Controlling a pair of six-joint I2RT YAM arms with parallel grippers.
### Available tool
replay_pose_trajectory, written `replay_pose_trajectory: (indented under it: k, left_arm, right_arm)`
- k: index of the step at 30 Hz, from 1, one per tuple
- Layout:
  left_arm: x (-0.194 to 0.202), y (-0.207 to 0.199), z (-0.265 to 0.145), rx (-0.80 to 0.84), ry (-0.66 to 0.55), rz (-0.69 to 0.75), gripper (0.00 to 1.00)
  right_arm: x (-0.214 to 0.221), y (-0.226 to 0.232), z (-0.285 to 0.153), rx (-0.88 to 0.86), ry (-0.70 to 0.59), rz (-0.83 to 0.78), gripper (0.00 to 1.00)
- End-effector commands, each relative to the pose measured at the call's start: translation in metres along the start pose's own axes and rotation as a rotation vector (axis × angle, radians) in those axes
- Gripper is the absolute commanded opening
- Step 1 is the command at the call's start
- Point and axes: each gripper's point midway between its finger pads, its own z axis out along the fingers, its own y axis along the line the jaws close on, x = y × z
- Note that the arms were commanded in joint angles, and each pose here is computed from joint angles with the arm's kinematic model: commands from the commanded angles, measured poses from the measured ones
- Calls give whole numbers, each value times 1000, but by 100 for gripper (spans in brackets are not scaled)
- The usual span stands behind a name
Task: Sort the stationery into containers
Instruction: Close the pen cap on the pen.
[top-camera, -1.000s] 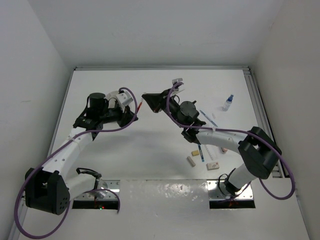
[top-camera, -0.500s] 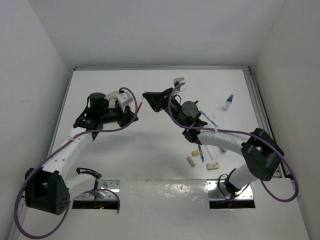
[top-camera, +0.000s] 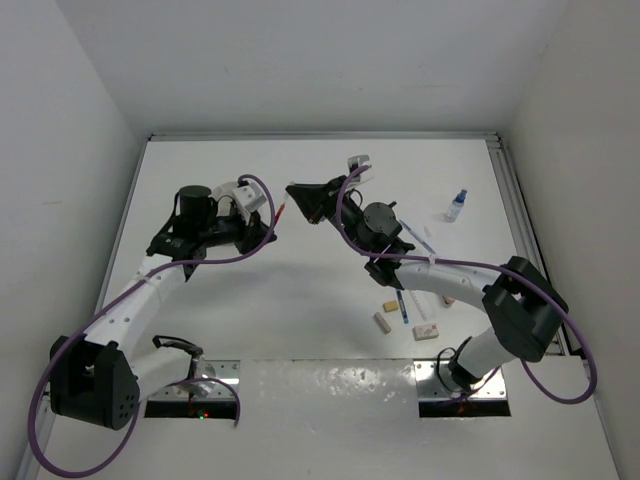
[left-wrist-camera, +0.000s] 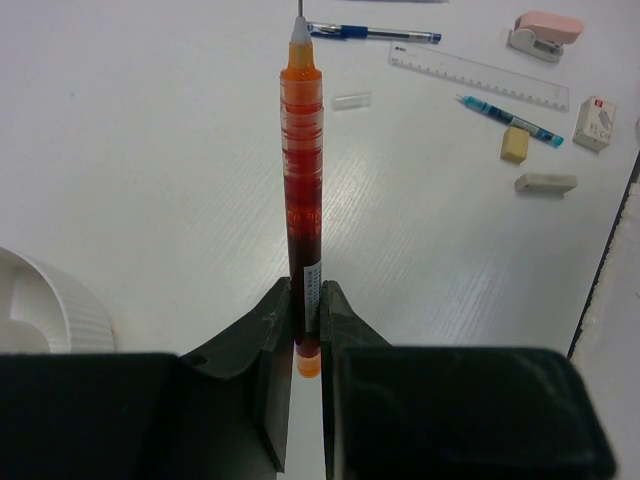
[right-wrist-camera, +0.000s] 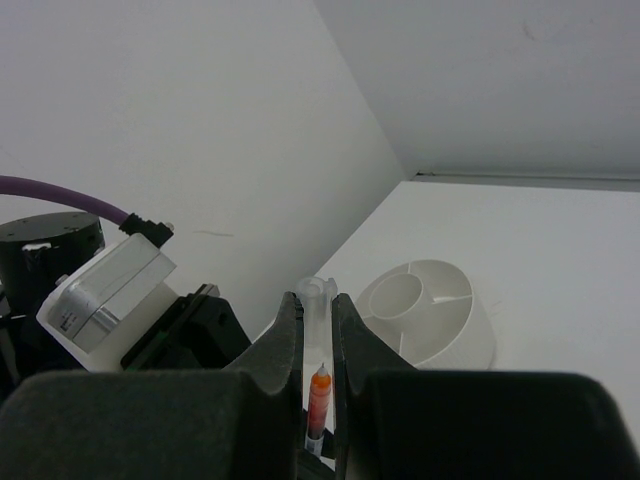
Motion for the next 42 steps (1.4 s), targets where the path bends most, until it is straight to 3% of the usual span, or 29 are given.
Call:
replay_pose_trajectory:
  k: [1, 34, 42]
  left_arm:
    - [-23, -3, -3, 10, -52, 50, 0]
    - [-24, -3, -4, 0, -66, 46, 0]
    - [-41, -6, 0, 23, -142, -69, 0]
  right_arm:
    - [-9, 10, 2, -31, -27, -2, 0]
    - [19, 5, -2, -29, 38, 49, 0]
    - [41, 12, -6, -58, 90, 65, 0]
